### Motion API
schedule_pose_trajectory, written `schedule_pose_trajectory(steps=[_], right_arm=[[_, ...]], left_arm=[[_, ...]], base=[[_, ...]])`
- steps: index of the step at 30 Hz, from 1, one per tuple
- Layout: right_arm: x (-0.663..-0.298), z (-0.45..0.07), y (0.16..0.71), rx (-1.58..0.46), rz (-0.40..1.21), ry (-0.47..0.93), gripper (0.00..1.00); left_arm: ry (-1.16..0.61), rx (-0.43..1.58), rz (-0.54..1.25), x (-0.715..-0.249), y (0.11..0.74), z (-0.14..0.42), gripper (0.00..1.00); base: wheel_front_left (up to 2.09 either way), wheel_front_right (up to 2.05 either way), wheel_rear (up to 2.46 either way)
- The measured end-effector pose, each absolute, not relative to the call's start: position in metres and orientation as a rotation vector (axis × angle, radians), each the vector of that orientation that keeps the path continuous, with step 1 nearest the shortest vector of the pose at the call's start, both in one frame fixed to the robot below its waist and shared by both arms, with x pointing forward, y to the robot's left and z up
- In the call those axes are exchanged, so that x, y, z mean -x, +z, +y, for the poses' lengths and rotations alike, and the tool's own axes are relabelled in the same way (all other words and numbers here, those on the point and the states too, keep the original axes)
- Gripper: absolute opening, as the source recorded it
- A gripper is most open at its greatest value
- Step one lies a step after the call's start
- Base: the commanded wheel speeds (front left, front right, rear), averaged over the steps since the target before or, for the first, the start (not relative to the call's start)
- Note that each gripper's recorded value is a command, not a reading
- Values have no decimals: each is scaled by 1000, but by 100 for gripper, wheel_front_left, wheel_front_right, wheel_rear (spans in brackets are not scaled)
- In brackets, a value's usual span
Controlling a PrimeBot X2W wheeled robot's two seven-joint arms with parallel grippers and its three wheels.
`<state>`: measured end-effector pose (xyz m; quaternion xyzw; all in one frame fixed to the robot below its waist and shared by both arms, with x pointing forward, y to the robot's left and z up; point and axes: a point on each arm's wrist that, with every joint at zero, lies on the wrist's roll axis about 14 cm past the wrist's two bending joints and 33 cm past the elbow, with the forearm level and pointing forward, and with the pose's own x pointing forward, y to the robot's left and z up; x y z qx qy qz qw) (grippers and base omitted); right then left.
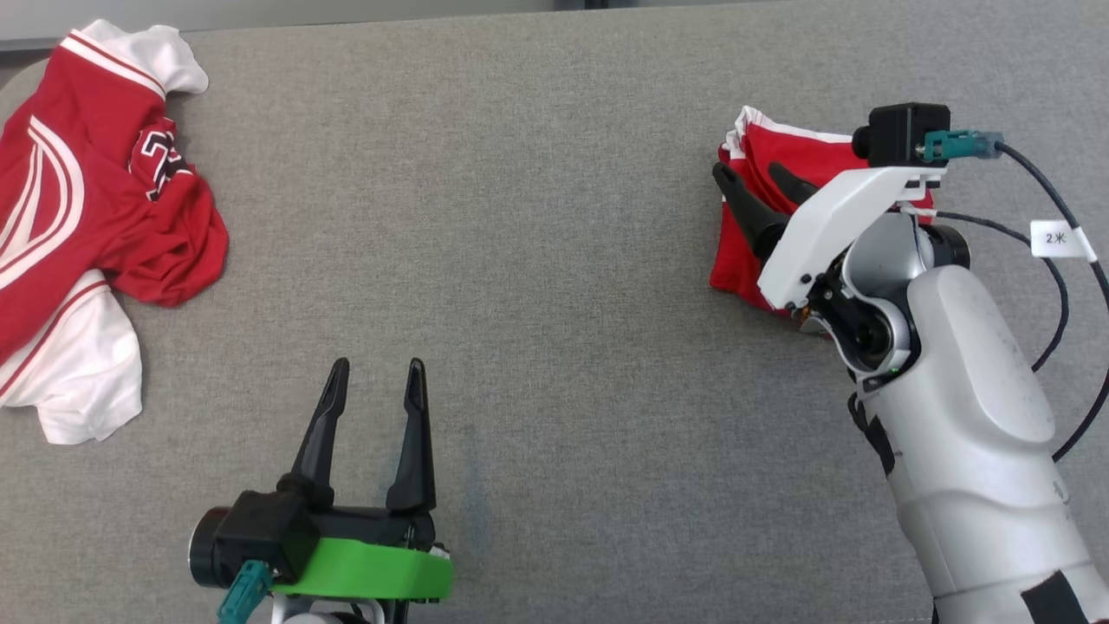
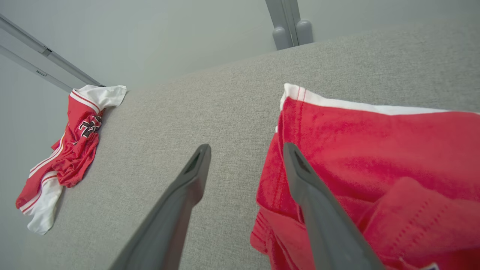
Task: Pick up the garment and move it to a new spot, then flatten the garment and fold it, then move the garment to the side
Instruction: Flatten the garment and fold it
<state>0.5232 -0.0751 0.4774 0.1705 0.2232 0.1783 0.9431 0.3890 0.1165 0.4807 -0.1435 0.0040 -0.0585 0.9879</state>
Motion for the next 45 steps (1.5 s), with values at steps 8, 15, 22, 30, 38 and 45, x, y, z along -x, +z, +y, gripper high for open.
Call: schedule_pose_trajectory(steps=[8,15,22,30,38,45], right_arm=[[-492,-109,522,-201,162,353,100],[-450,-177,534,-144,-31,187,100],[-394,-241,508,-73,-49,-14,100],[-358,-251,483,35,15,-46,100],[-356,-243,481,11,12,-45,100],[-362,-238,487,-18,-10,-43,100]], left_arm=[[-73,277,-3,-376,485,131,100],[-65,259,-15,-362,490,135,100],[-32,246,-28,-343,494,148,100],[-39,199,-25,-328,491,153,100],[-7,184,-13,-322,486,166,100],[4,191,-10,-321,485,169,100]], base=[[0,0,0],[0,0,0],[0,0,0],[0,0,0],[0,0,0],[0,0,0]])
